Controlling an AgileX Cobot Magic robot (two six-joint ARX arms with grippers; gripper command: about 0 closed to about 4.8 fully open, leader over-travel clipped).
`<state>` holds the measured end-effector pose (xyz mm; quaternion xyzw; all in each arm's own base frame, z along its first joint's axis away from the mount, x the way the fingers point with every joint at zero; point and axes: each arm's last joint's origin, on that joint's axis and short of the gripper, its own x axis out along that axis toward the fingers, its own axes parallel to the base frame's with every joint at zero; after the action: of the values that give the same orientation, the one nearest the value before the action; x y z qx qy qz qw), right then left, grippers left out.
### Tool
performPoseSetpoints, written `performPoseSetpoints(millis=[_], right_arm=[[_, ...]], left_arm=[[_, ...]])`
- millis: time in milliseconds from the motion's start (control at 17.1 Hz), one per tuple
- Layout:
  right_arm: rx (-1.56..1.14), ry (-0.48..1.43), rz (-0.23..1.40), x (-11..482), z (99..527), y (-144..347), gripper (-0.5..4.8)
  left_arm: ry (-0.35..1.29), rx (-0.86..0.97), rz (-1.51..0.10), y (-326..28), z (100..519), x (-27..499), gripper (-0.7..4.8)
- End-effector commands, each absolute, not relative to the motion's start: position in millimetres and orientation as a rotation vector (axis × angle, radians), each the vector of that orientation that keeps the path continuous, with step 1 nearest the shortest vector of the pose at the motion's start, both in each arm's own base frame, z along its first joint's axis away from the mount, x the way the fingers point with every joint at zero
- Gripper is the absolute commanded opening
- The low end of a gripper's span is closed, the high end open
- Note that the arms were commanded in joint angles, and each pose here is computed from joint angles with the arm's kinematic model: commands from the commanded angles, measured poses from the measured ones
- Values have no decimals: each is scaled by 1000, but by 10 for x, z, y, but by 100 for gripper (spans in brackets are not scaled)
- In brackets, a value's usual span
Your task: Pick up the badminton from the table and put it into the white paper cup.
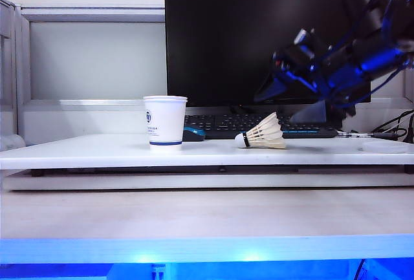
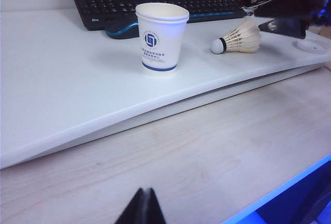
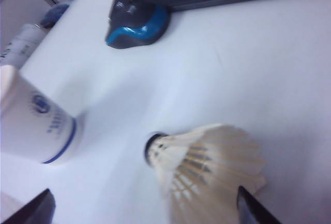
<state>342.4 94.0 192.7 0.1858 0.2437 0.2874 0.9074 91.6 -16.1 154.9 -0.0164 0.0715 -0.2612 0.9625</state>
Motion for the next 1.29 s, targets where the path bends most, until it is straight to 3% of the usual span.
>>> performPoseSetpoints(millis=[58, 117, 175, 292, 351, 409, 760, 1286], right_arm=[[387, 511, 598, 3488, 1865, 964, 252], [387, 510, 599, 3488, 1866, 964, 146], [386, 502, 601, 3491, 1874, 965, 99], [383, 475, 607, 3500, 1897, 967, 77], [382, 461, 610, 3504, 1910, 968, 16], [382, 460, 610, 3505, 1911, 968, -8], [385, 407, 739, 3510, 2028, 1061, -9], [359, 297, 857, 3521, 2739, 1203, -9]], left_arm=[[166, -38, -531, -162, 1532, 912, -5], [166, -38, -531, -162, 1532, 912, -5], [166, -38, -530, -162, 1532, 912, -5], [166, -38, -530, -162, 1532, 912, -5], [166, -38, -530, -162, 1532, 912, -5], [166, -38, -531, -162, 1532, 912, -5], [166, -38, -530, -162, 1532, 912, -5], [165, -37, -530, -162, 1533, 912, -5]])
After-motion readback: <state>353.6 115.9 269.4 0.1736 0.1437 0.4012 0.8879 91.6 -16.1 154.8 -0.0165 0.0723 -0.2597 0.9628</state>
